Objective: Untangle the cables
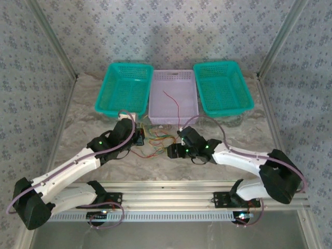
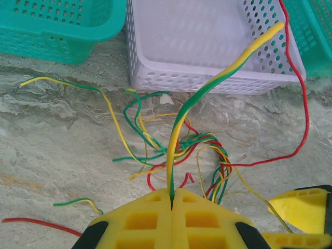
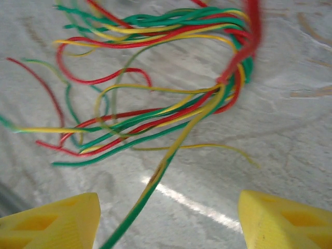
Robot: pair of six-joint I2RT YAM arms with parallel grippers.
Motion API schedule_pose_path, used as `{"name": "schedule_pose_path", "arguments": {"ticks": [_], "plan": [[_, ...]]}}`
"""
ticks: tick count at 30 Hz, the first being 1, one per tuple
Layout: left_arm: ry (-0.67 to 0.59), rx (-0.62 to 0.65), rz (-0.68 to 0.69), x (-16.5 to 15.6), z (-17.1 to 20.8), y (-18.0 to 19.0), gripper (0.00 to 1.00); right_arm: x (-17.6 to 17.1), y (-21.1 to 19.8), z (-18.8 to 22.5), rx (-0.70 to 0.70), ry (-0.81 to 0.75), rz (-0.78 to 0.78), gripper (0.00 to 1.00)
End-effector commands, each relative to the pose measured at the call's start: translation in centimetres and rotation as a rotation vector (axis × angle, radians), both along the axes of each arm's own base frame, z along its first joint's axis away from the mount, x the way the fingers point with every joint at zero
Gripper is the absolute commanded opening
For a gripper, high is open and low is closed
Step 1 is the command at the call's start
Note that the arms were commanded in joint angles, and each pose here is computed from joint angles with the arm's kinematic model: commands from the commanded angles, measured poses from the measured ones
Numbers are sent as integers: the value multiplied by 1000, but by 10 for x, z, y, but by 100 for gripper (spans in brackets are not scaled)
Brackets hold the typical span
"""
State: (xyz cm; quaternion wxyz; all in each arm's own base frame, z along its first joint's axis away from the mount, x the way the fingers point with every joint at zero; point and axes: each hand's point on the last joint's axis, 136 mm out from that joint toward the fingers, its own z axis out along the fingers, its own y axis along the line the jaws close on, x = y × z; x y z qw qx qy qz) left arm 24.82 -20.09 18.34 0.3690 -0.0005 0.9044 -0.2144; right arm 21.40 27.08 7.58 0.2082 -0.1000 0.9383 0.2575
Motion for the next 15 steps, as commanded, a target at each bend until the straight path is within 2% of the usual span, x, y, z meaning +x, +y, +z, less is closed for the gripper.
{"name": "schedule_pose_path", "arguments": {"ticks": [1, 4, 7, 11, 15], "plan": [[-49, -34, -12, 1, 24, -6, 0, 17, -9, -3, -44, 0, -110, 69], [-50, -33, -23, -2, 25, -7, 0, 23, -7, 11, -6, -35, -120, 67], [-53, -27, -49, -7, 24, -7, 0, 20, 2, 46, 113, -144, -38, 67], [-43, 36, -72, -13, 15, -1, 0, 10, -4, 95, 205, -282, 71, 71], [-48, 85, -114, -18, 9, 2, 0, 11, -16, 129, 243, -323, 71, 70]]}}
